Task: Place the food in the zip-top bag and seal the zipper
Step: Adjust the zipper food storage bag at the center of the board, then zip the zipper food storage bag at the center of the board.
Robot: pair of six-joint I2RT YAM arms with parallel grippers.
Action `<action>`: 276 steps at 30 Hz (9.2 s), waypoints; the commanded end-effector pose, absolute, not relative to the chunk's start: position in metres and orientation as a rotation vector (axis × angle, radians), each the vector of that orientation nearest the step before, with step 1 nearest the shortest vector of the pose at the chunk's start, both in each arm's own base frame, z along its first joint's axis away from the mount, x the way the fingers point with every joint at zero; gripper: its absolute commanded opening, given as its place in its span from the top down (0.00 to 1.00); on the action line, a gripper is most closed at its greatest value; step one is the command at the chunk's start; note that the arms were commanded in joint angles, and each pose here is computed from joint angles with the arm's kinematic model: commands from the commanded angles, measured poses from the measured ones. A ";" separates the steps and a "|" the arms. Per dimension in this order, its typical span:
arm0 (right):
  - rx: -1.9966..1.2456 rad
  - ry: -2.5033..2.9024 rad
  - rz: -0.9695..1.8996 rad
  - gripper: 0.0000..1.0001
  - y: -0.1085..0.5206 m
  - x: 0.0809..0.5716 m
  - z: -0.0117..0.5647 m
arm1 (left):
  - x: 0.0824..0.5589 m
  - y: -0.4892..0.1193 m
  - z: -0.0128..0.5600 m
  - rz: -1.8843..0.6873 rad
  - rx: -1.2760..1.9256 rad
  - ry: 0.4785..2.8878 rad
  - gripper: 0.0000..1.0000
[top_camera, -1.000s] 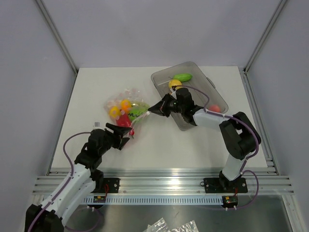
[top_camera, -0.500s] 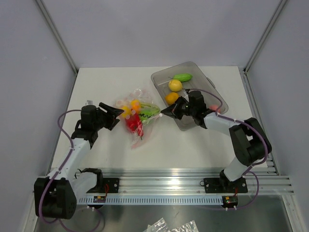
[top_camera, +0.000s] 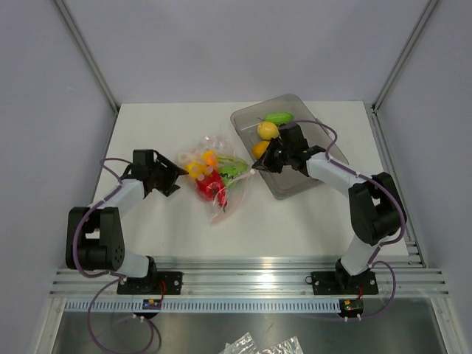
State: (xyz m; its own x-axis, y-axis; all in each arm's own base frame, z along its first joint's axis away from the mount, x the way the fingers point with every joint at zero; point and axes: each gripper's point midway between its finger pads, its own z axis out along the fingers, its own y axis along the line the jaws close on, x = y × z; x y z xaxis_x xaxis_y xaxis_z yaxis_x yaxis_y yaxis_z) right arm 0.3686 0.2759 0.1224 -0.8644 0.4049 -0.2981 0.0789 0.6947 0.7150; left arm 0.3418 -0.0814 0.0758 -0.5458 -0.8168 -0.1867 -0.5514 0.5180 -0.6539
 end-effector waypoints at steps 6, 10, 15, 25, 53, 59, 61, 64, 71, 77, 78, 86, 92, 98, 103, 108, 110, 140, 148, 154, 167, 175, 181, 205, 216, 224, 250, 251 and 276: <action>0.243 2.599 0.725 1.00 0.260 0.377 0.081 | 0.397 -0.100 0.078 -0.855 -0.932 2.330 0.36; 0.299 2.586 0.642 1.00 0.247 0.376 0.076 | 0.424 -0.116 0.078 -0.895 -0.847 2.378 0.36; 0.372 2.563 0.610 1.00 0.236 0.369 0.078 | 0.451 -0.142 0.079 -0.927 -0.726 2.451 0.35; 0.450 2.406 1.174 1.00 0.292 0.355 0.143 | 0.442 -0.097 0.174 -0.678 -0.588 2.357 0.30; 0.379 2.321 1.398 1.00 0.362 0.316 0.154 | 0.254 -0.236 0.162 -1.527 -1.028 2.067 0.29; 0.309 2.249 1.440 1.00 0.366 0.314 0.159 | 0.265 -0.231 0.172 -1.555 -1.093 1.937 0.32; 0.296 2.250 1.446 1.00 0.369 0.312 0.158 | 0.268 -0.228 0.169 -1.528 -1.122 1.923 0.36; 0.277 2.254 1.453 1.00 0.374 0.310 0.159 | 0.269 -0.234 0.163 -1.536 -1.134 1.956 0.37; 0.247 2.262 1.393 1.00 0.374 0.312 0.156 | 0.272 -0.244 0.152 -1.552 -1.214 1.971 0.44; 0.191 2.262 1.361 1.00 0.372 0.310 0.157 | 0.272 -0.244 0.147 -1.554 -1.243 1.969 0.52; 0.187 2.263 1.358 1.00 0.371 0.309 0.156 | 0.273 -0.244 0.146 -1.553 -1.242 1.968 0.55; 0.108 2.287 1.328 1.00 0.366 0.300 0.153 | 0.276 -0.247 0.131 -1.520 -1.246 2.003 0.53; 0.062 2.298 1.327 1.00 0.365 0.295 0.153 | 0.276 -0.248 0.122 -1.508 -1.243 2.022 0.56; 0.071 2.300 1.308 1.00 0.361 0.295 0.152 | 0.273 -0.246 0.124 -1.503 -1.215 2.027 0.38; 0.056 2.288 1.333 1.00 0.365 0.294 0.157 | 0.270 -0.246 0.120 -1.458 -1.209 2.068 0.27; 0.047 2.275 1.341 1.00 0.365 0.294 0.162 | 0.270 -0.246 0.112 -1.451 -1.230 2.079 0.44; 0.039 2.278 1.334 1.00 0.365 0.294 0.162 | 0.272 -0.248 0.112 -1.460 -1.233 2.076 0.48; -0.362 2.214 1.038 0.27 0.327 0.280 0.198 | 0.282 -0.231 0.150 -1.379 -1.091 2.213 1.00; -0.663 1.735 0.805 0.39 0.296 0.284 0.246 | 0.298 -0.219 0.195 -1.354 -0.930 2.301 1.00; -0.880 1.635 0.617 0.46 0.297 0.302 0.249 | 0.308 -0.213 0.226 -1.382 -0.849 2.276 1.00; -1.204 1.298 0.485 0.47 0.347 0.318 0.228 | 0.309 -0.205 0.238 -1.384 -0.837 2.263 1.00; -1.246 1.225 0.518 0.49 0.371 0.314 0.230 | 0.311 -0.205 0.239 -1.392 -0.847 2.256 1.00; -1.274 1.189 0.556 0.58 0.388 0.312 0.234 | 0.309 -0.205 0.237 -1.389 -0.846 2.264 1.00; -1.242 1.201 0.548 1.00 0.386 0.322 0.234 | 0.310 -0.201 0.253 -1.313 -0.660 2.272 0.40; -1.311 1.302 0.783 1.00 0.350 0.330 0.255 | 0.315 -0.169 0.276 -0.824 0.163 2.307 0.23; -1.390 1.365 0.887 1.00 0.346 0.317 0.262 | 0.319 -0.192 0.291 -0.498 0.744 1.964 0.27; -1.384 1.343 0.989 1.00 0.355 0.312 0.272 | 0.282 -0.256 0.299 -0.738 1.333 1.454 0.44; -1.383 1.341 0.989 1.00 0.355 0.312 0.272 | 0.282 -0.257 0.298 -0.742 1.338 1.452 0.46; -1.374 1.337 0.998 1.00 0.357 0.314 0.279 | 0.287 -0.262 0.278 -0.756 1.373 1.520 0.67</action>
State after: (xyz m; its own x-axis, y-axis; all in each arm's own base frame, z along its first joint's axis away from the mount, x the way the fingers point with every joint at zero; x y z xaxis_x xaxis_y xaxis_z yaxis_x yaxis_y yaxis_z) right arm 0.3094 0.3517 0.2419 -0.0091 -0.3017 -0.9534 -0.9983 0.0582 -0.0088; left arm 0.2884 -0.2558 0.2654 0.0046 0.4248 -0.9053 0.9697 0.2191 0.1078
